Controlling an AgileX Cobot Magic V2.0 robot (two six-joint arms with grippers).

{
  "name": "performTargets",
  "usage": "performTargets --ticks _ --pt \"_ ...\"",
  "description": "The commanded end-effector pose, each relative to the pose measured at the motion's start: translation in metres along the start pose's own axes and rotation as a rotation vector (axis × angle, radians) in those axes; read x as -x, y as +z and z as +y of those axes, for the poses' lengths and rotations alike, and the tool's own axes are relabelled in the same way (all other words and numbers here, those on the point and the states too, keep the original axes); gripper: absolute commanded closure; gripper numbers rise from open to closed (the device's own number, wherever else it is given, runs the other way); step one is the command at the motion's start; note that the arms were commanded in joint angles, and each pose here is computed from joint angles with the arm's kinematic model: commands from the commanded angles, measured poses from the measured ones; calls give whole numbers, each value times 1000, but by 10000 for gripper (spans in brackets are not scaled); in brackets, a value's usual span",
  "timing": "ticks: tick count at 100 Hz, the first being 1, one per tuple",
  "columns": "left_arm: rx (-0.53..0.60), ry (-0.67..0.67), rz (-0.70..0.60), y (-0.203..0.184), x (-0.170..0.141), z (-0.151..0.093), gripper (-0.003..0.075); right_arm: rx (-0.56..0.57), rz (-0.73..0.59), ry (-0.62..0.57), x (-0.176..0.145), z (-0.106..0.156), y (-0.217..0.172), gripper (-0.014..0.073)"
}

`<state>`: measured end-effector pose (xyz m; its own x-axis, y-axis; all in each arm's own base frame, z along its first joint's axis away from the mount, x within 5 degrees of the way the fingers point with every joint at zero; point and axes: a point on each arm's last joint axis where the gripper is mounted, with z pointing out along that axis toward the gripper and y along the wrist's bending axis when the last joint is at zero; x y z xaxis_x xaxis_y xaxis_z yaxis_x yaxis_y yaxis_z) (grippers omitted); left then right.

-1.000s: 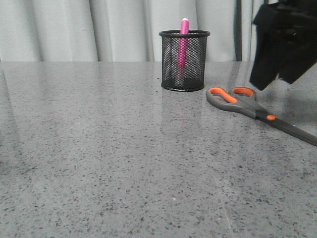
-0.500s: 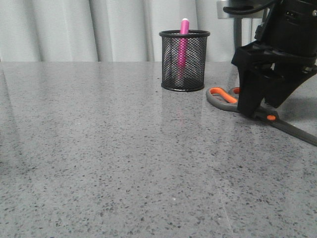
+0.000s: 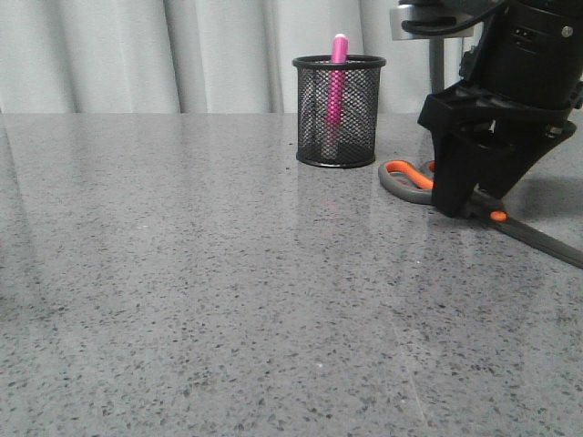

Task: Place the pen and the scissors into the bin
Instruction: 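Lower the right gripper onto the scissors' orange handles and grasp, then lift the scissors handles-up and carry them over the mesh cup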

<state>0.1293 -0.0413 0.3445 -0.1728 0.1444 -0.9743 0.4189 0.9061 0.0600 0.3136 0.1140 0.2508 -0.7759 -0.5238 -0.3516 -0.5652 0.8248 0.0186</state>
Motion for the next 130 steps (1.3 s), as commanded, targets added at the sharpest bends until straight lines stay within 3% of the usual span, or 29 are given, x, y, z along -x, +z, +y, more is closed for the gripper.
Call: performTargets --ticks 1,34,46,60,68,80,92,106,130 --pt "36 -33 -70 -4 13 3 739 -7 -47 -9 6 2 -13 281" --pt "36 -33 -70 -4 13 3 739 4 -19 -12 3 3 -15 671" --pt "36 -33 -70 -4 13 3 739 -11 -69 -17 2 5 -31 671" --pt "36 -33 -70 -4 13 3 739 -41 -221 -24 -1 12 -76 671" --pt "36 -33 -70 -4 13 3 739 -76 -392 -24 -6 18 -113 671" --pt "36 -33 -70 -4 13 3 739 -141 -751 13 -10 24 -161 671" --pt "36 -33 -70 -4 13 3 739 -173 -1001 82 -6 23 -183 671" --pt "36 -33 -70 -4 13 3 739 -198 -1141 104 13 22 -179 671" --pt "36 -33 -70 -4 13 3 739 -266 -1331 115 56 24 -139 671"
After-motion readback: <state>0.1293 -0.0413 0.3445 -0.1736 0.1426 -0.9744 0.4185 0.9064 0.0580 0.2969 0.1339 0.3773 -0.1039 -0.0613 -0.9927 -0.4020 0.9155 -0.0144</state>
